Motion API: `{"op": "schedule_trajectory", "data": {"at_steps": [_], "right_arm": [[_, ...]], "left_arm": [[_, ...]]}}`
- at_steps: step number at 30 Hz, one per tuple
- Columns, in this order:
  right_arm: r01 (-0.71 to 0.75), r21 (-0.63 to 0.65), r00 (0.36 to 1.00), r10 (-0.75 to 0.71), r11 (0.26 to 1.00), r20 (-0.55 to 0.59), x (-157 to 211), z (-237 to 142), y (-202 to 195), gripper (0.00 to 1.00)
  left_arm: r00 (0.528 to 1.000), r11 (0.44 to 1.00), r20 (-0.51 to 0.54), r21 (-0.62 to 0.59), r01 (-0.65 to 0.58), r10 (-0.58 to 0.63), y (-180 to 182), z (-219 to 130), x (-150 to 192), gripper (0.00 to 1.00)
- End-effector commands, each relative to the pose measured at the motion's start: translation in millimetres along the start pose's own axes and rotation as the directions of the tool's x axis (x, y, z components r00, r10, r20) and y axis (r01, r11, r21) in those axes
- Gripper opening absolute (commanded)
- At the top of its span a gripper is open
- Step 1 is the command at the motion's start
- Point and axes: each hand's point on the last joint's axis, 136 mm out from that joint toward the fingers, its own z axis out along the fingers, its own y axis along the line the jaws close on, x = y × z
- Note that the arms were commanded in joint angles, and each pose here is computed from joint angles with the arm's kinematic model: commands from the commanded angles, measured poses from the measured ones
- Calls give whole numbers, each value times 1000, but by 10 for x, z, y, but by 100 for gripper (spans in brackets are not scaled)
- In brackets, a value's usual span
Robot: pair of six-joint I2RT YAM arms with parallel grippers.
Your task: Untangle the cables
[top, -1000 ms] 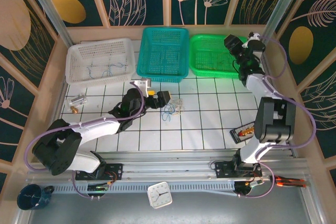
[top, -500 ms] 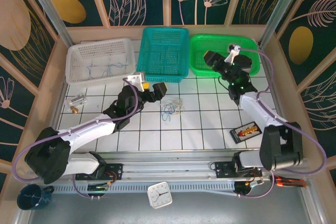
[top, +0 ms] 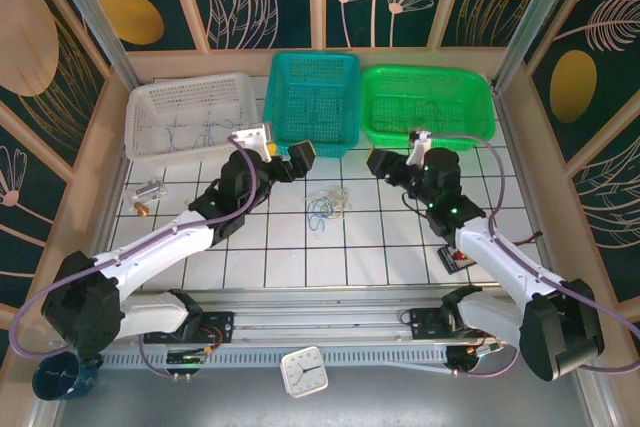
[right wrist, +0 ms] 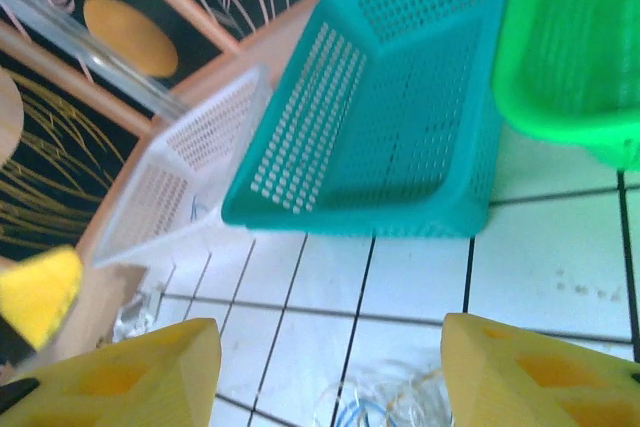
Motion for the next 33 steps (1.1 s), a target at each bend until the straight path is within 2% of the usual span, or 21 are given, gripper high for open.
{"op": "schedule_trajectory", "data": {"at_steps": [1,9,16,20,26,29,33], "right_arm": [[24,32,999,-23,999,-32,216,-27,-45,60],[63,6,992,-62,998,-114,612,24,60,59],[186,-20,950,-185,982,-252,971,248,258,55],[244,-22,920,-238,970,-311,1133,422,343,51],[307,-8,885,-289,952,-364,1262,670,367,46],[352,8,865,-322,936,-386,1305,779,337,46],[410,24,828,-361,912,-428,1393,905,277,46]], "left_arm": [[996,1000,-84,-12,-13,12,-7,72,124,99],[977,999,-204,-12,53,-54,47,202,488,99],[966,992,-229,-59,113,-123,224,185,713,99],[962,990,-243,-87,108,-127,319,155,799,99],[950,978,-245,-126,166,-193,557,85,783,99],[944,965,-215,-141,223,-250,721,14,703,99],[950,959,-173,-164,233,-260,863,-74,613,99]]}}
